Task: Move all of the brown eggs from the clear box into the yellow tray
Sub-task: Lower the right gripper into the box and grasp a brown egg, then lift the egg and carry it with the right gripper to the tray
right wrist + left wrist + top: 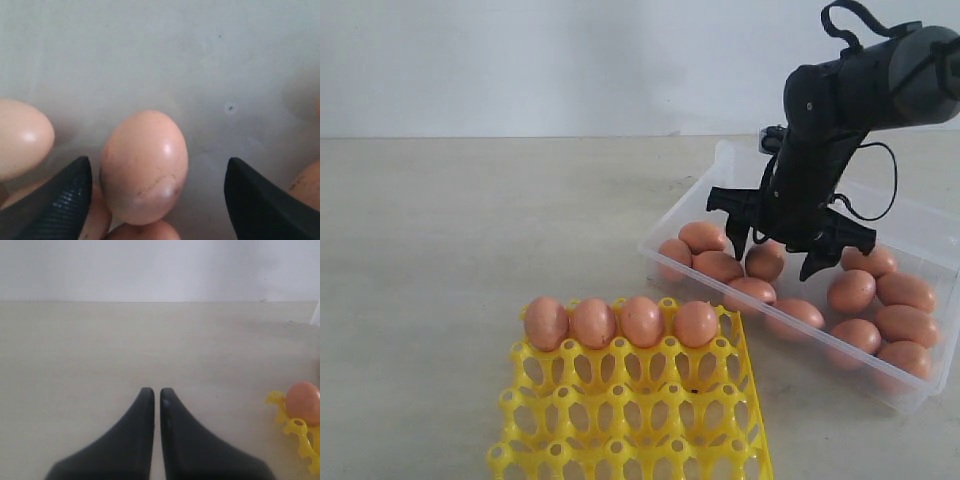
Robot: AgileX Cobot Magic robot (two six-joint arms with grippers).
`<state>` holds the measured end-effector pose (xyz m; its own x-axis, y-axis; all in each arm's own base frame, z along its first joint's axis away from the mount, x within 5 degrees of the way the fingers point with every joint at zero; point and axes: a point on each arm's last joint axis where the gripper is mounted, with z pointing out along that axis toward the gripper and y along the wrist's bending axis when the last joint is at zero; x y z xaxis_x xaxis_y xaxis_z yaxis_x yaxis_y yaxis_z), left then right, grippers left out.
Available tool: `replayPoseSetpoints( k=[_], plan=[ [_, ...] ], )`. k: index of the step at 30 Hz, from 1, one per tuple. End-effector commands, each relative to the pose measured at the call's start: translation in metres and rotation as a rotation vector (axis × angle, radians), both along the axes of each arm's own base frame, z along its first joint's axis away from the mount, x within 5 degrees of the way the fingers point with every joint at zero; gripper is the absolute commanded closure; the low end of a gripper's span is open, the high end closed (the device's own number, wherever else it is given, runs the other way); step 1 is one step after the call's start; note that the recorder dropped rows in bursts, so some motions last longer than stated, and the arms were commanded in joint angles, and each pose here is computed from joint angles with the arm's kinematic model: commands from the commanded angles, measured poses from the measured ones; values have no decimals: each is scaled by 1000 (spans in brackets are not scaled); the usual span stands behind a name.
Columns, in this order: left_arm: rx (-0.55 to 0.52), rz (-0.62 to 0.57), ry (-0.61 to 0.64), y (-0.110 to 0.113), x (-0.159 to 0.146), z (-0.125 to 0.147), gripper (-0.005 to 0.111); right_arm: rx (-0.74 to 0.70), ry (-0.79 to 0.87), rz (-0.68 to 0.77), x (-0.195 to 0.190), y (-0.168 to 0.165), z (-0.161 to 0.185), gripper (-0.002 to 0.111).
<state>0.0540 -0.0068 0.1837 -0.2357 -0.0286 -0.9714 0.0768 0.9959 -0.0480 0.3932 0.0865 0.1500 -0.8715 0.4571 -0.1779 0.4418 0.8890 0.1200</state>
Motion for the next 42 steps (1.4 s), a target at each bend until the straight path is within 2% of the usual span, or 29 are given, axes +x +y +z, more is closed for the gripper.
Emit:
replayPoseSetpoints(
  k=[1,6,12,20,26,30,32,35,38,42],
  plan=[
    [-15,-1,-15,0,0,2,103,3,-35,1,-1,-2,-7,42],
    [-15,-1,-15,0,0,2,103,9,-91,9,1,-2,-9,43],
    [-15,-1,-15,0,0,2,103,17,-136,14,5,-1,-8,62],
    [-15,-1,-15,0,0,2,103,16,-153,12,6,-1,-7,76],
    [-15,-1,-15,0,0,2,103,-45,-157,63,7,-5,-7,108],
    [-15,-1,-15,0,0,2,103,-82,-196,97,6,-7,9,108],
    [-15,-1,-15,0,0,2,103,-108,-260,130,6,-9,24,108],
    [-15,-1,-15,0,0,2,103,-148,-441,232,4,-7,53,108],
    [-15,-1,-15,0,0,2,103,-155,-669,352,-3,-1,84,108],
    [-15,-1,-15,0,0,2,103,-70,-1061,589,-14,17,112,108]
  ],
)
